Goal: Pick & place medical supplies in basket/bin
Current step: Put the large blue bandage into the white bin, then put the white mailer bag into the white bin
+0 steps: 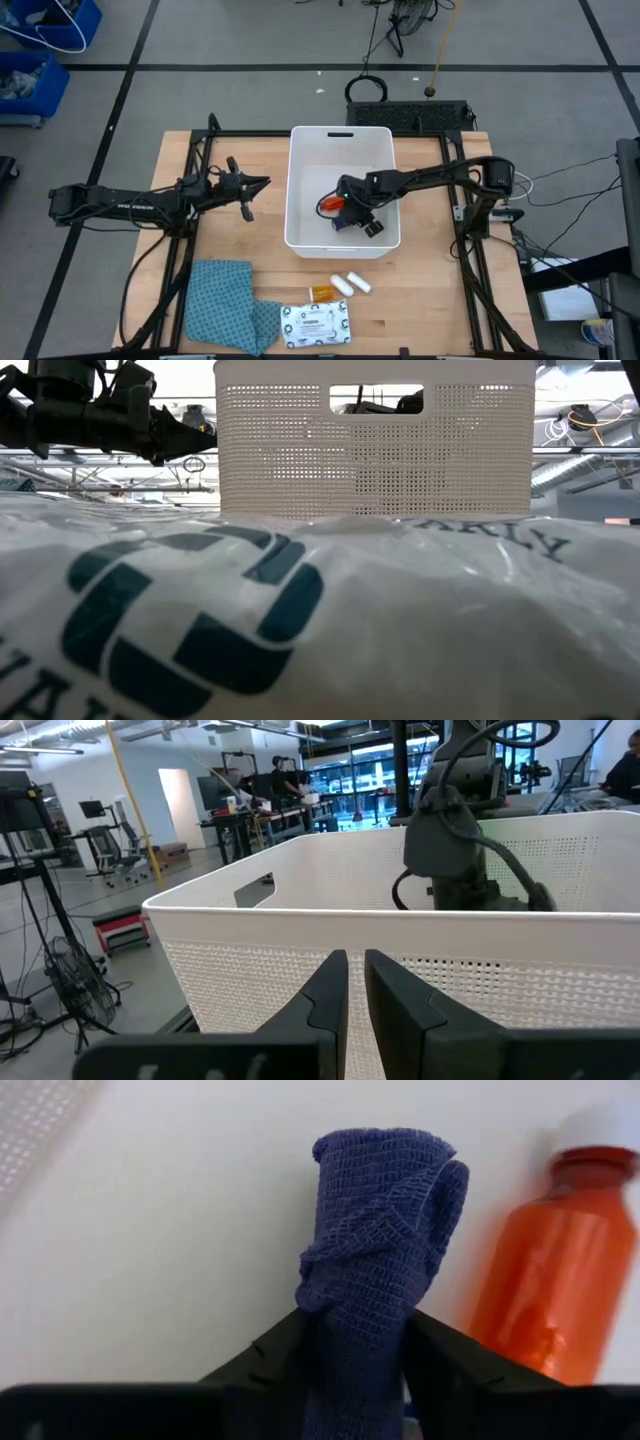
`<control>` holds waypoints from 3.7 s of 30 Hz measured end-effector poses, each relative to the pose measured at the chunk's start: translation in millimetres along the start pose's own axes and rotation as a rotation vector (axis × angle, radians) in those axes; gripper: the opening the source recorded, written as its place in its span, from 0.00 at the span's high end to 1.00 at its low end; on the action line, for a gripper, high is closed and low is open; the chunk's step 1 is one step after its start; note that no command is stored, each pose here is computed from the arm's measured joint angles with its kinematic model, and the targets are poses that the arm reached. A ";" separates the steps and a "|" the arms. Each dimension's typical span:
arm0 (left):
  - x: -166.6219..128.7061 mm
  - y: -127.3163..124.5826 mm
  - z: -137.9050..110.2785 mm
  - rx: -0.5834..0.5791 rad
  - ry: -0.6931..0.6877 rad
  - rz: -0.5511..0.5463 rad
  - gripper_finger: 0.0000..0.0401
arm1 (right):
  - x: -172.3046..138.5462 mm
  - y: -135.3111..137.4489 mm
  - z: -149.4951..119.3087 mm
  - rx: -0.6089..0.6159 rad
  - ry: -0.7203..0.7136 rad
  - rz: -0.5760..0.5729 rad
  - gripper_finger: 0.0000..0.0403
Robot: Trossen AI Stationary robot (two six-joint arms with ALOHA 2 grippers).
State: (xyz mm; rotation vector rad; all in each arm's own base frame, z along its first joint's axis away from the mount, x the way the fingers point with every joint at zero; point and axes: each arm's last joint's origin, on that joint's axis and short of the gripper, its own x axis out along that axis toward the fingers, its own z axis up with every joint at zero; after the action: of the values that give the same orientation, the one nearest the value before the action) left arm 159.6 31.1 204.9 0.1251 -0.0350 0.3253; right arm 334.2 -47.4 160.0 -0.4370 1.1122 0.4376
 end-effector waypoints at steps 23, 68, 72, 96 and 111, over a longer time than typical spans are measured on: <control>0.0 0.0 0.0 0.000 0.000 0.000 0.89 | -81.4 -1.6 26.2 -0.020 -0.129 -0.362 0.64; 0.0 -0.3 -2.6 0.001 0.027 -0.002 0.89 | -183.5 73.2 -53.9 0.382 -1.095 -0.317 1.00; 0.0 -0.3 -2.9 0.004 0.030 -0.002 0.89 | -175.2 87.2 -72.6 0.439 -1.109 -0.388 1.00; -0.2 -0.3 -5.2 0.021 0.054 0.003 0.89 | -113.7 126.5 -127.7 0.413 -1.332 -0.421 1.00; -0.2 0.2 -5.1 0.037 0.055 0.022 0.89 | -110.4 126.6 -128.7 0.408 -1.294 -0.422 1.00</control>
State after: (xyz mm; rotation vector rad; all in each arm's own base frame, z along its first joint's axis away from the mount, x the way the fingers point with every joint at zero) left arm 159.5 31.9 199.9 0.1527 0.0244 0.3512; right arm 127.4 -24.4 198.1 0.0335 -0.1712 0.0463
